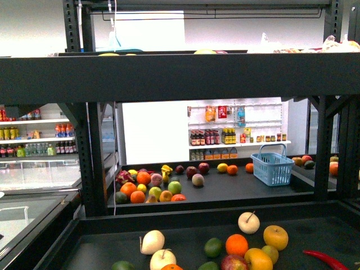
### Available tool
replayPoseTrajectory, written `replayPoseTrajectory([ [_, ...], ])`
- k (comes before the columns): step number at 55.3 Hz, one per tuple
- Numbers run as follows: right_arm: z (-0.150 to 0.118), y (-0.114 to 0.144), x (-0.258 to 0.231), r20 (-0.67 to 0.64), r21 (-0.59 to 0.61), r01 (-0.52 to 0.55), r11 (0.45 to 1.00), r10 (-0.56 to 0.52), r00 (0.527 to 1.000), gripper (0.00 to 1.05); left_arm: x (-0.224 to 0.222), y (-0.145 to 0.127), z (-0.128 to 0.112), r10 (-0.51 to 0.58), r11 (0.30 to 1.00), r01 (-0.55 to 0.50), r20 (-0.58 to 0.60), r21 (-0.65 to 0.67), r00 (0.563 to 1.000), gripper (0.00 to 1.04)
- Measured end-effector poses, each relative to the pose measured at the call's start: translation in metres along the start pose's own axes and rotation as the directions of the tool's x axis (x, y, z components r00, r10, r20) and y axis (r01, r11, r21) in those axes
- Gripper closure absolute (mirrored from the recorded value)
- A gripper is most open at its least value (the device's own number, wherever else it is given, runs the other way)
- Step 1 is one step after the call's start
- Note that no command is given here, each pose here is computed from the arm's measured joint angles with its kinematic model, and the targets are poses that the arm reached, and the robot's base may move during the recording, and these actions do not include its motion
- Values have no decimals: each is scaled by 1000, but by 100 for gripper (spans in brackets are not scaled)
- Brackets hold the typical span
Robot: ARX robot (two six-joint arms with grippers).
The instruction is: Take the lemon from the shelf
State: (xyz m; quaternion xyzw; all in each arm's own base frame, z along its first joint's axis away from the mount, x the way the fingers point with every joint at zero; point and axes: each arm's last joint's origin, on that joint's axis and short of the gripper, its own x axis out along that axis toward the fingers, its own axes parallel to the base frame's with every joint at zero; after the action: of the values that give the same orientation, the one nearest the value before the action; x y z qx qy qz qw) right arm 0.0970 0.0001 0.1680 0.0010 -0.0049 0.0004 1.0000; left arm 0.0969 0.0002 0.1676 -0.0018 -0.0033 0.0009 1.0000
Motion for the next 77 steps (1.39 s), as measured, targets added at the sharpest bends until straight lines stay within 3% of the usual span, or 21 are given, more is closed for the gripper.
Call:
replayPoseTrajectory([
  [19,0,0,0,0,0,0,1000,0,1000,7,0,0,0,0,1000,0,0,0,1000,8],
  [27,0,0,0,0,0,0,1000,0,1000,7,4,-2,-8,-80,979,55,-125,-194,989,8],
  [32,0,0,0,0,0,0,1000,0,1000,7,10,3,-4,-137,932,71,-165,-355,977,8],
  [39,0,0,0,0,0,0,1000,0,1000,7,23,18,27,-164,836,76,-114,-543,980,8],
  [49,0,0,0,0,0,0,1000,0,1000,7,58,61,75,-99,704,19,-71,-710,993,8],
  [54,0,0,0,0,0,0,1000,0,1000,7,76,85,83,-45,632,-39,-87,-774,995,8],
  [59,0,0,0,0,0,0,1000,0,1000,7,103,118,82,19,504,-135,-145,-853,989,8],
  [63,0,0,0,0,0,0,1000,0,1000,7,124,137,80,47,442,-170,-167,-881,985,8],
  [77,0,0,0,0,0,0,1000,0,1000,7,176,169,90,88,380,-195,-175,-904,981,8],
])
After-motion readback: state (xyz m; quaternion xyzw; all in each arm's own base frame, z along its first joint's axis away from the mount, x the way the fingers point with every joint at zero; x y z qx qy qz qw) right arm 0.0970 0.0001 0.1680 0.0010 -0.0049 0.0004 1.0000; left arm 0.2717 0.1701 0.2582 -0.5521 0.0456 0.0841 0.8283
